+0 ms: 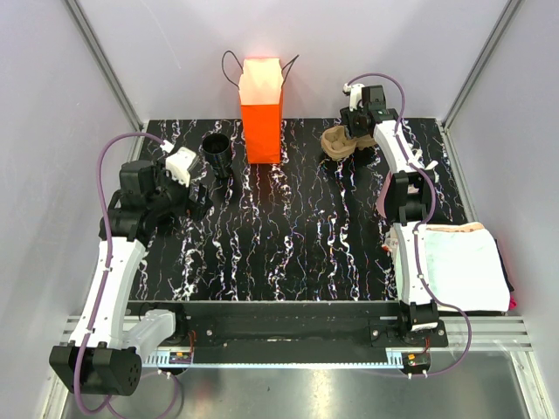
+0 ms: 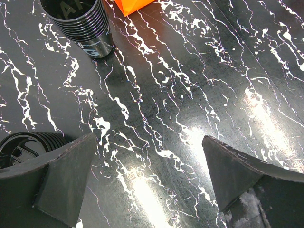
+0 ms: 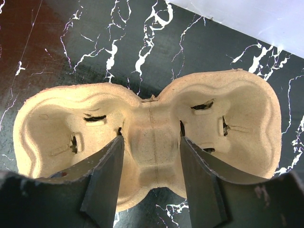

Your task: Pack the takeout coffee

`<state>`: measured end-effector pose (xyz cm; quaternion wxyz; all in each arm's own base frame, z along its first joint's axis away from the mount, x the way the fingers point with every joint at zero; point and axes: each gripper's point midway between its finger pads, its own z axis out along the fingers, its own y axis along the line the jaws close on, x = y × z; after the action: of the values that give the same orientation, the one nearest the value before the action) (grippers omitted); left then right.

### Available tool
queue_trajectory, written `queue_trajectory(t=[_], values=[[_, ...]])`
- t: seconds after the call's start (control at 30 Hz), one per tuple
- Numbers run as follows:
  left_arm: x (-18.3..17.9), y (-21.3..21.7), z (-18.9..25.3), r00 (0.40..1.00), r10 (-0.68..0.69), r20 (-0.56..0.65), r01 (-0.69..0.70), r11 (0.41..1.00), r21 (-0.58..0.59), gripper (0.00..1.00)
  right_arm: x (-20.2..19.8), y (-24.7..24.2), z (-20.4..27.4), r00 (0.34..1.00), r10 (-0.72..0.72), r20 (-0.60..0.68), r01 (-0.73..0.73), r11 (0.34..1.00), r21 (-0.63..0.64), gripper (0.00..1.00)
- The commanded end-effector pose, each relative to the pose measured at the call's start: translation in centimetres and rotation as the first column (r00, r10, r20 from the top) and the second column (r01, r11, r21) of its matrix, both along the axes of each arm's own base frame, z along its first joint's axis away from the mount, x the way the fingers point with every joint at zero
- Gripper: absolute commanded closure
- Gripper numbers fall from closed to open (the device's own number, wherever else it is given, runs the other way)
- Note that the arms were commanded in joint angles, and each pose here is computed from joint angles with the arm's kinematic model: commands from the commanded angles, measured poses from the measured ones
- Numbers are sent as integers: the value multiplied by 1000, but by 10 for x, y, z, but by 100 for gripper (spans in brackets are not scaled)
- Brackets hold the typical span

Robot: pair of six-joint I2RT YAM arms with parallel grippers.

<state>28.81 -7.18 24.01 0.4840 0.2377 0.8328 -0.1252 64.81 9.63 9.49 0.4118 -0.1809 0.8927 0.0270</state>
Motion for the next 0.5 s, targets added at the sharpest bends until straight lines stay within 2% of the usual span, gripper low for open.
queue_trajectory(t=[0.0, 0.13, 0.3, 0.47], values=[[5, -4, 10, 999, -18, 45, 19, 1000, -19, 1, 2, -2, -2, 1000, 0, 4, 0, 1000, 8, 44], [5, -3, 10, 999, -17, 47, 18, 1000, -19, 1, 2, -3, -1, 1000, 0, 4, 0, 1000, 6, 48], [5, -4, 10, 999, -18, 47, 19, 1000, -19, 1, 2, -2, -1, 1000, 1, 4, -1, 1000, 7, 59], [5, -4, 10, 999, -18, 47, 19, 1000, -20, 1, 2, -3, 6, 1000, -3, 15, 3, 1000, 5, 62]])
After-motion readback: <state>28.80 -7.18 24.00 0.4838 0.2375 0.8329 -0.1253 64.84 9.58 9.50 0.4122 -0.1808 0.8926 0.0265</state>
